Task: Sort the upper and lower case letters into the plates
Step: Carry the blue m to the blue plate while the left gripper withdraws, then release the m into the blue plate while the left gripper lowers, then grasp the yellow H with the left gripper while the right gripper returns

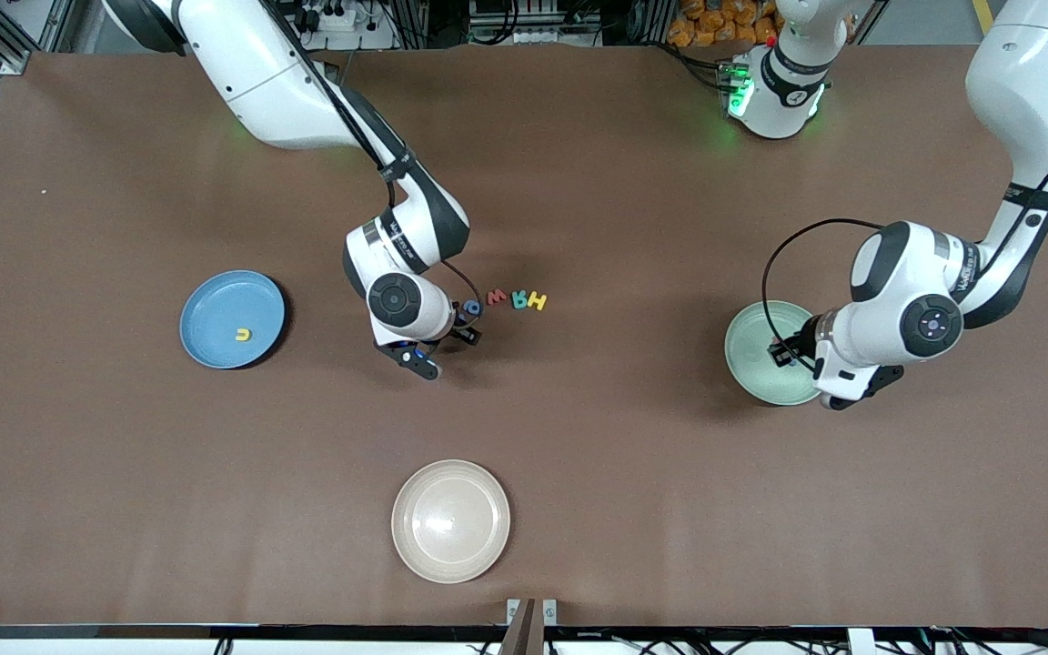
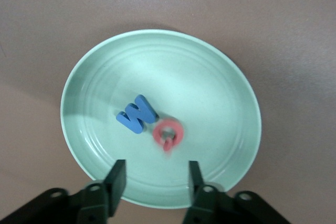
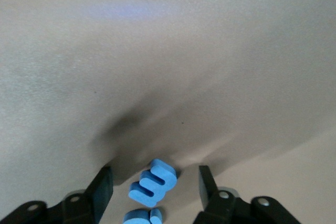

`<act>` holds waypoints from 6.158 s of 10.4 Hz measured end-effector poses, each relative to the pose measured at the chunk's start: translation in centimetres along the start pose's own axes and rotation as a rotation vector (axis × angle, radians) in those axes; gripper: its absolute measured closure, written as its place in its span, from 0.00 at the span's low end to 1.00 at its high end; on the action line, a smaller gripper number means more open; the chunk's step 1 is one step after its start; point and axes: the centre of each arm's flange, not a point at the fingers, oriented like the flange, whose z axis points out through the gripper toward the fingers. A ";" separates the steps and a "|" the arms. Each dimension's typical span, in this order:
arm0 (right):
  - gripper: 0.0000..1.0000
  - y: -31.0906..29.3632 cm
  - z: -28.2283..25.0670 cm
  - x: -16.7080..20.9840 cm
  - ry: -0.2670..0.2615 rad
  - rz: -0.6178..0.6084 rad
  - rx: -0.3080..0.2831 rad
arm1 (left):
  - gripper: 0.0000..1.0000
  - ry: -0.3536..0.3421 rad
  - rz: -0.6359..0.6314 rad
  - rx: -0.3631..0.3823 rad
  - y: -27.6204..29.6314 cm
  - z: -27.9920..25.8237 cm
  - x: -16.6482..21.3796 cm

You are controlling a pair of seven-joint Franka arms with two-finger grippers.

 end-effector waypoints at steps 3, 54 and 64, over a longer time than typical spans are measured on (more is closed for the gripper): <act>0.43 -0.3 -0.2 -0.2 0.007 -0.008 0.002 | 0.01 0.001 0.013 -0.001 0.1 0.1 0.1; 0.05 21.5 -8.2 20.7 -0.347 -0.359 -0.050 | 0.01 0.202 -0.123 -0.134 31.7 12.6 -31.7; 0.05 11.3 -9.2 13.4 -0.284 -0.163 -0.058 | 0.19 0.209 -0.111 -0.150 31.9 12.5 -31.7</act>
